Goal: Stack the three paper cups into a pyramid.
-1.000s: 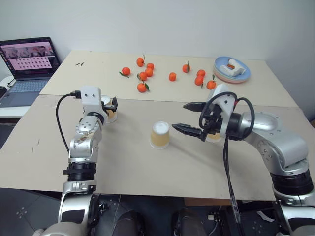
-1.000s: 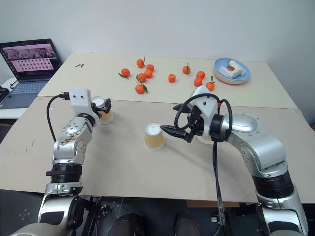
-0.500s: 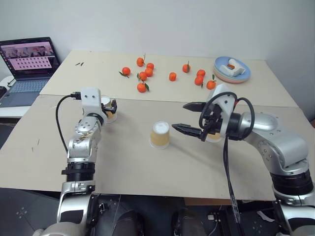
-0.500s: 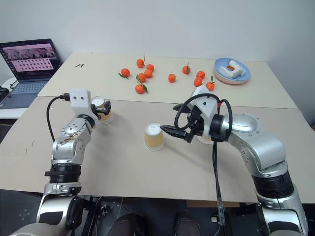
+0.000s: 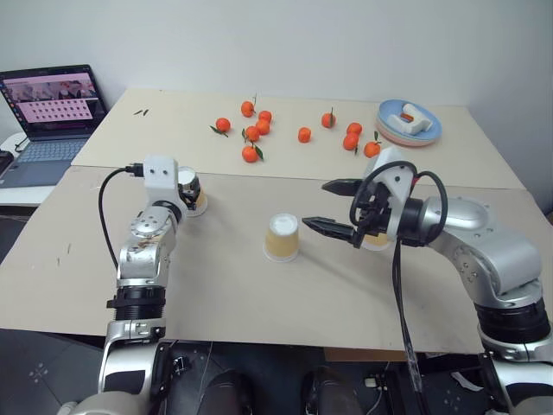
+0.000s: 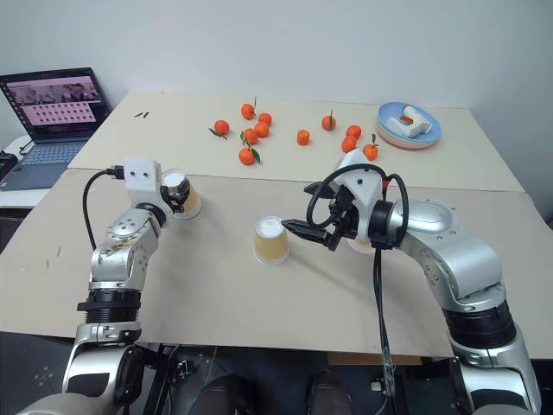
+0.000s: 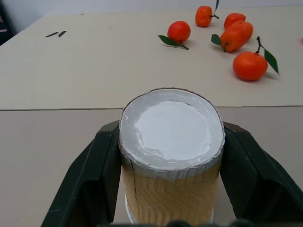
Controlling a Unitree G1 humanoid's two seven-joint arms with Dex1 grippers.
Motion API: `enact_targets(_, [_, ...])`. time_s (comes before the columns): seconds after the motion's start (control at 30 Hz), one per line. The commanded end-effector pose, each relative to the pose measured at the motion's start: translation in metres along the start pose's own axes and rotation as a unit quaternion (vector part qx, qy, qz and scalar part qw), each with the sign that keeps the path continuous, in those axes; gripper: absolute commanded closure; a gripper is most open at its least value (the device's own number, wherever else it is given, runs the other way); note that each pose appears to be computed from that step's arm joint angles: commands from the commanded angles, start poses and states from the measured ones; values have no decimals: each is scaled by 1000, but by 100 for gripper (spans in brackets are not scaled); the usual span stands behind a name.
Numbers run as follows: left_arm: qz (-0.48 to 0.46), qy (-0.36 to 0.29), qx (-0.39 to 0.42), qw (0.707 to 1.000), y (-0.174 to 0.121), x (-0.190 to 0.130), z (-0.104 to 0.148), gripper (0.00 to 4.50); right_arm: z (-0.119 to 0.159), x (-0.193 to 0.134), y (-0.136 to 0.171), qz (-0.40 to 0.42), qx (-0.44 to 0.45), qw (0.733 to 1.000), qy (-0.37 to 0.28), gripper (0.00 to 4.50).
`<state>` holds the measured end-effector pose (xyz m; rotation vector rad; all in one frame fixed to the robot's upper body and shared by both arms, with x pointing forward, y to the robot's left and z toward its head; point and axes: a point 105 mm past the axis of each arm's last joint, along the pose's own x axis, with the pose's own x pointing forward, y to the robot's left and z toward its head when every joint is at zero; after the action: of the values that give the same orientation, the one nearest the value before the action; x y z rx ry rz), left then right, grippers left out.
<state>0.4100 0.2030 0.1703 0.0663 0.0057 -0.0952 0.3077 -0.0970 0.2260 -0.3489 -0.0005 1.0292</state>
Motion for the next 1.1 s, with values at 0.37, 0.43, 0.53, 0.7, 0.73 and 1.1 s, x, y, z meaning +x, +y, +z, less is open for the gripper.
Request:
enact_targets(0.37, [-468,65,119,873,-59,-83,-5,207,10,-6,-9,-28,-31,999,-15,0])
enact_targets(0.43, [-481,82,128,864,-56,-85,-10,207,11,-7,-9,-32,-32,999,-15,0])
enact_targets(0.53, [-486,86,144,858,-55,-80,-12,207,11,-8,-10,-35,-32,999,-15,0])
enact_targets(0.7, [-517,88,163,836,-75,-72,-28,207,11,-11,-9,-42,-31,999,-14,0])
enact_targets(0.73, [-518,87,167,834,-77,-70,-31,207,11,-12,-9,-43,-31,998,-14,0])
enact_targets(1.1, [-527,62,176,829,-98,-52,-32,207,10,-19,-8,-56,-32,998,-8,0])
